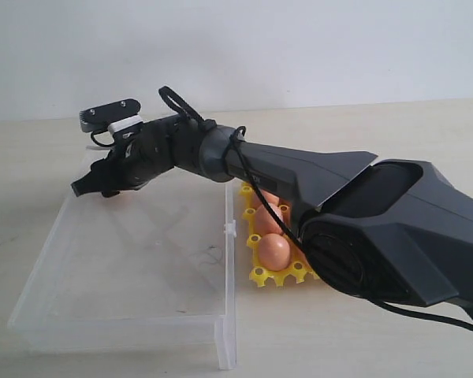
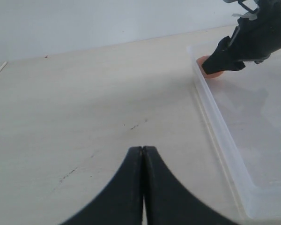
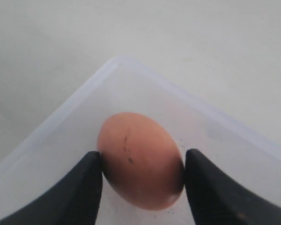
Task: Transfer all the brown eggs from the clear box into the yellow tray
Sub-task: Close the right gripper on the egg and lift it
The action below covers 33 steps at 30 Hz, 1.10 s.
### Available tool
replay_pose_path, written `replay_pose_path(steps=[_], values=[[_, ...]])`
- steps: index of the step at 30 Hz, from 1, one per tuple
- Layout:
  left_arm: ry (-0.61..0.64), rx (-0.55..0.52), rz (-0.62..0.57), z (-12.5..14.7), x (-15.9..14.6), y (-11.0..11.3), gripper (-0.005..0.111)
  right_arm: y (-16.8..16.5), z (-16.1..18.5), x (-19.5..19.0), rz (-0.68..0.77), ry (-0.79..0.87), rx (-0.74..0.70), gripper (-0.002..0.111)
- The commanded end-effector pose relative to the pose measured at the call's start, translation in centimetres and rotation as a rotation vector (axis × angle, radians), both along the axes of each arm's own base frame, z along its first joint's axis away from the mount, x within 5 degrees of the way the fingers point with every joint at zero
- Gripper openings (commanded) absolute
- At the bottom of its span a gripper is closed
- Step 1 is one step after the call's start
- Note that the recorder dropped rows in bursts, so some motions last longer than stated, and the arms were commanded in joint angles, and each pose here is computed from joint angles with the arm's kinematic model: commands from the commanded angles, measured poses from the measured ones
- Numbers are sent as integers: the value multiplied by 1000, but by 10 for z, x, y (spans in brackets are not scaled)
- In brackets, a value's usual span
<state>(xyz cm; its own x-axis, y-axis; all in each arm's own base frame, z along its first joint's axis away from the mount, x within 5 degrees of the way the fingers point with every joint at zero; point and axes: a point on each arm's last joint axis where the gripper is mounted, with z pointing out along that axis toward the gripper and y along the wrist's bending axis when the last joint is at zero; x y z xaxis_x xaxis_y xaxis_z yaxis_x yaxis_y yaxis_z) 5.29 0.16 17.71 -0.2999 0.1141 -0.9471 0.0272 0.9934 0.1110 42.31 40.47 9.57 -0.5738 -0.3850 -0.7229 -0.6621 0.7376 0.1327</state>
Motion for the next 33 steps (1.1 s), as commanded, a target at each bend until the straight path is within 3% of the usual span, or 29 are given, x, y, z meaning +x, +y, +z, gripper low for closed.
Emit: replay_pose_path(steps=[1,7,14,17,23,33], values=[[-16,-8,-5,2,0,0,0,-2,9,-9,38,70,-67,0],[-16,-8,-5,2,0,0,0,-1,32,-26,126,120,-161,0],[-16,-8,-5,2,0,0,0,6,64,-31,155,28,-130,2],[-16,-8,-5,2,0,0,0,7,69,-30,149,3,-108,14],[-16,-8,-5,2,0,0,0,8,71,-26,141,-53,-86,56],[-16,-8,-5,2,0,0,0,8,48,-13,108,-107,-64,58]])
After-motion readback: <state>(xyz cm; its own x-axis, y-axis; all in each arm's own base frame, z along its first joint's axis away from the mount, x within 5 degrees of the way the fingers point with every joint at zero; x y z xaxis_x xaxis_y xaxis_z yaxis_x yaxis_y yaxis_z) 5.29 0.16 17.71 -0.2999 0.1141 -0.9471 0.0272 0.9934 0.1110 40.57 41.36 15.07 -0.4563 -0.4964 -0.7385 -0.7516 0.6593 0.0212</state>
